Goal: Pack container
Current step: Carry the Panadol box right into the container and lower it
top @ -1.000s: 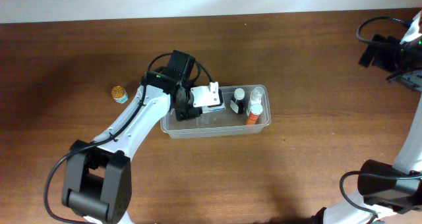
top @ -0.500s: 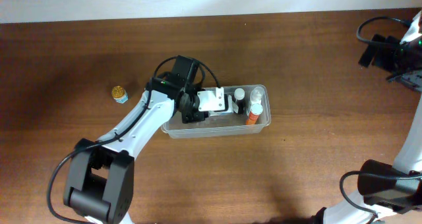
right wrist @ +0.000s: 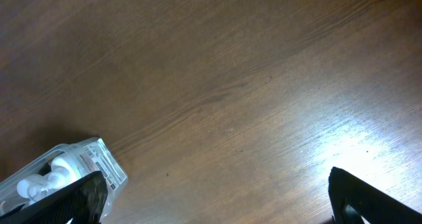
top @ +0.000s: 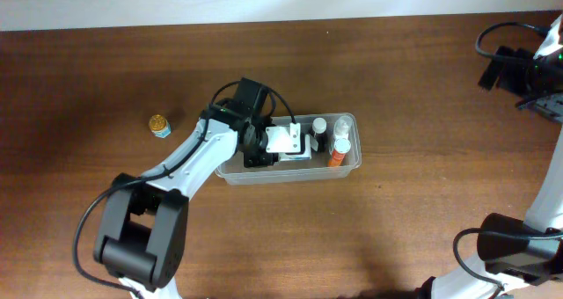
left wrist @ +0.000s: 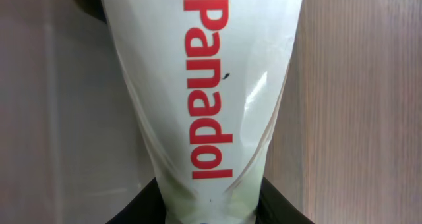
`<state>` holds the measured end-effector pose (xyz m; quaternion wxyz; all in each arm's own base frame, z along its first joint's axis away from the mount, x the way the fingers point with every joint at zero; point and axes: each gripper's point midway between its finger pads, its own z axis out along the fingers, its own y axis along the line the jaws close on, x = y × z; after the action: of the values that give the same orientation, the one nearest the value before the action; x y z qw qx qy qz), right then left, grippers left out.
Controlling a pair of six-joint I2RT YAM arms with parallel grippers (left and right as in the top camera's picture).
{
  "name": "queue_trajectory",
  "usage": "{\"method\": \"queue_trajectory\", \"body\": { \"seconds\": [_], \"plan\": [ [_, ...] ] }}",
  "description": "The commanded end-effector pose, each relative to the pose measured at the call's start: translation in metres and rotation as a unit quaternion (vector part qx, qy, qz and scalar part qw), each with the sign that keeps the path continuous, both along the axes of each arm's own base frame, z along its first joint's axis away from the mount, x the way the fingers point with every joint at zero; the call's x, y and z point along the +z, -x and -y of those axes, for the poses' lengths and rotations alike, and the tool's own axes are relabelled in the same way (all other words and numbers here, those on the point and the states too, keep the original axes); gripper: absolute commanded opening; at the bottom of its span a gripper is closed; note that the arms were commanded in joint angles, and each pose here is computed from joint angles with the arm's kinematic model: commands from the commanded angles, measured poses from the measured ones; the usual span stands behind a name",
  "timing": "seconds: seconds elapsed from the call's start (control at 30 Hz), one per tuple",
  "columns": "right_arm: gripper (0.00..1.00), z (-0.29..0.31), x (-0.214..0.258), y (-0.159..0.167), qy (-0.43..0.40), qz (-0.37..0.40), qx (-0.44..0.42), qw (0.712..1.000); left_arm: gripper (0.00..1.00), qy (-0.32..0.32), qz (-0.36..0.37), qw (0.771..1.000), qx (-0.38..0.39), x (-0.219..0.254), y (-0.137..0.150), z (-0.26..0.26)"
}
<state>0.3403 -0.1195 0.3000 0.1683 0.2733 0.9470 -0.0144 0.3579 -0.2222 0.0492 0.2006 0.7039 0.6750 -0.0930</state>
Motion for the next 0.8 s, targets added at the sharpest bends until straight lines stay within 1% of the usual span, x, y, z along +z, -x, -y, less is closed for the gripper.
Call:
{"method": "queue_trajectory", "body": {
  "seconds": [0.0, 0.07, 0.33, 0.6, 0.77],
  "plan": [
    [0.99, 0.000, 0.013, 0.006, 0.011, 0.016, 0.001, 1.000, 0.41, 0.006, -0.009, 1.000, -0.016, -0.006, 0.005, 0.003],
    [0.98, 0.000, 0.013, 0.006, 0.011, 0.016, 0.001, 1.000, 0.46, 0.004, -0.008, 1.000, -0.015, -0.007, 0.005, 0.003],
    [0.98, 0.000, 0.013, 0.006, 0.011, 0.016, 0.001, 1.000, 0.56, 0.002, -0.005, 1.000, -0.014, -0.007, 0.004, 0.002],
    [0.98, 0.000, 0.013, 0.006, 0.011, 0.016, 0.001, 1.000, 0.58, 0.006, 0.003, 1.000, -0.013, -0.002, -0.001, 0.004],
    [0.98, 0.000, 0.013, 0.006, 0.011, 0.016, 0.001, 1.000, 0.59, 0.025, 0.021, 0.999, 0.018, 0.023, -0.015, 0.010]
  ]
}}
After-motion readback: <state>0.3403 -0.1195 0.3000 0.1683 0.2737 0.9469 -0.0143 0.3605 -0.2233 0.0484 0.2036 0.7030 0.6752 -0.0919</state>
